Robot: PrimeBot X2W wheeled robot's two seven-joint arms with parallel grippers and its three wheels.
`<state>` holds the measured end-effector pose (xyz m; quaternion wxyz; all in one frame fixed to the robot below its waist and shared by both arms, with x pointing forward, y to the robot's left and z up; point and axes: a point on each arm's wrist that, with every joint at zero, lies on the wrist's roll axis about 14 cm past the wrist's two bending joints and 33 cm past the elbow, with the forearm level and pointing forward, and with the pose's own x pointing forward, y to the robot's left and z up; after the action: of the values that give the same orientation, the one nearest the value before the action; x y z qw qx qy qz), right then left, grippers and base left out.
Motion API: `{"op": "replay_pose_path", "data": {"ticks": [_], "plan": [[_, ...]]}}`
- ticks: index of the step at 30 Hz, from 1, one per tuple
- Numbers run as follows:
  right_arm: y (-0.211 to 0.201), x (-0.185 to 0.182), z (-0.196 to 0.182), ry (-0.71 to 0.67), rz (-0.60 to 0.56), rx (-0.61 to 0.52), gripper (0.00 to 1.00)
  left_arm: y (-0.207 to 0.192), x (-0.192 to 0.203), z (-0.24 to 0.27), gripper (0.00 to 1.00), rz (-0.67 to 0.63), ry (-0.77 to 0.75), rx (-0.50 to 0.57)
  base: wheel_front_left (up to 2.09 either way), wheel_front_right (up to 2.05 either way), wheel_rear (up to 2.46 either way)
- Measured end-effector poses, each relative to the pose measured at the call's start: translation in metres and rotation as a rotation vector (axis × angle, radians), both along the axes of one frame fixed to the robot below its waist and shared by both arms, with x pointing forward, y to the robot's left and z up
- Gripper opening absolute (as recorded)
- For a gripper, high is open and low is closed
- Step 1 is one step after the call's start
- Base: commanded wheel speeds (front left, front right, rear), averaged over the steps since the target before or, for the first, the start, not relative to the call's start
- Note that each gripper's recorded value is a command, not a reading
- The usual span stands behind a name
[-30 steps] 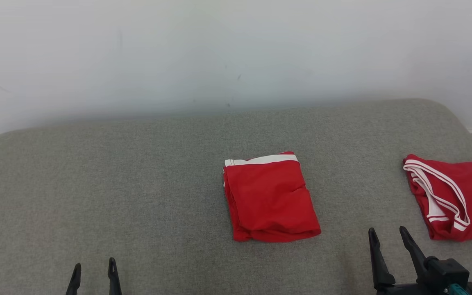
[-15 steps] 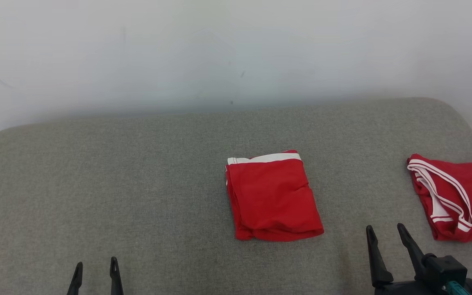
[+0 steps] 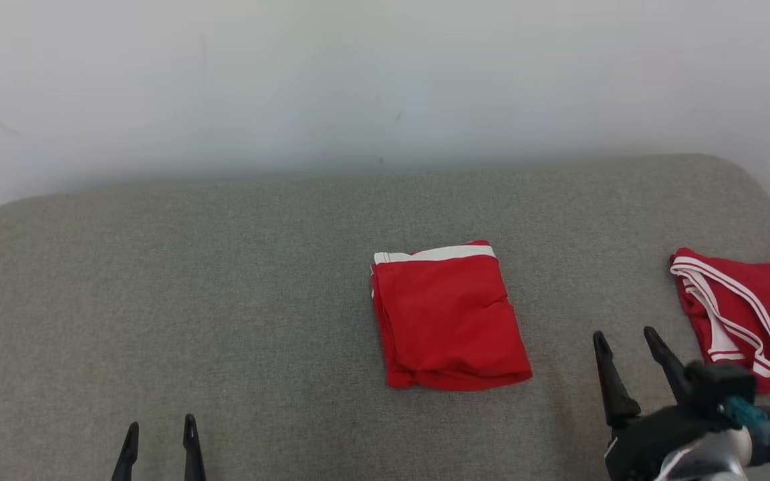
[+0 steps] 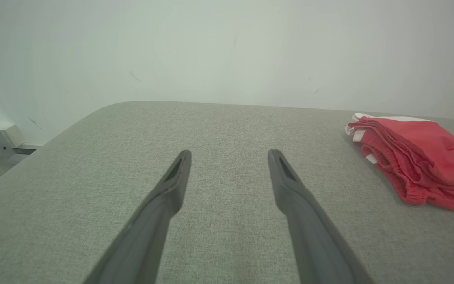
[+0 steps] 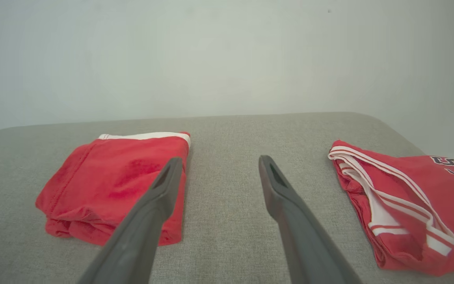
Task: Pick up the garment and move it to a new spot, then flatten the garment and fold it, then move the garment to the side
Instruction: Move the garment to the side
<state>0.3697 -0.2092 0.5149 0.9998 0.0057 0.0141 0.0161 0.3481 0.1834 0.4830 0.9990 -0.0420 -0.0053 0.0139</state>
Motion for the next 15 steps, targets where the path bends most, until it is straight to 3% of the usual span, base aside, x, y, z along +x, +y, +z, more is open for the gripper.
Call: {"op": "replay_pose_path", "data": {"ticks": [8, 15], "plan": [[0.009, 0.037, -0.023, 0.390, 0.063, 0.021, 1.00, -0.003, 0.004, -0.001, 1.00, -0.006, 0.004, -0.003, 0.00, 0.00, 0.00], [0.023, 0.068, -0.034, 0.600, 0.085, 0.002, 1.00, 0.003, 0.003, -0.008, 1.00, 0.025, 0.028, -0.016, 0.00, 0.00, 0.00]]}}
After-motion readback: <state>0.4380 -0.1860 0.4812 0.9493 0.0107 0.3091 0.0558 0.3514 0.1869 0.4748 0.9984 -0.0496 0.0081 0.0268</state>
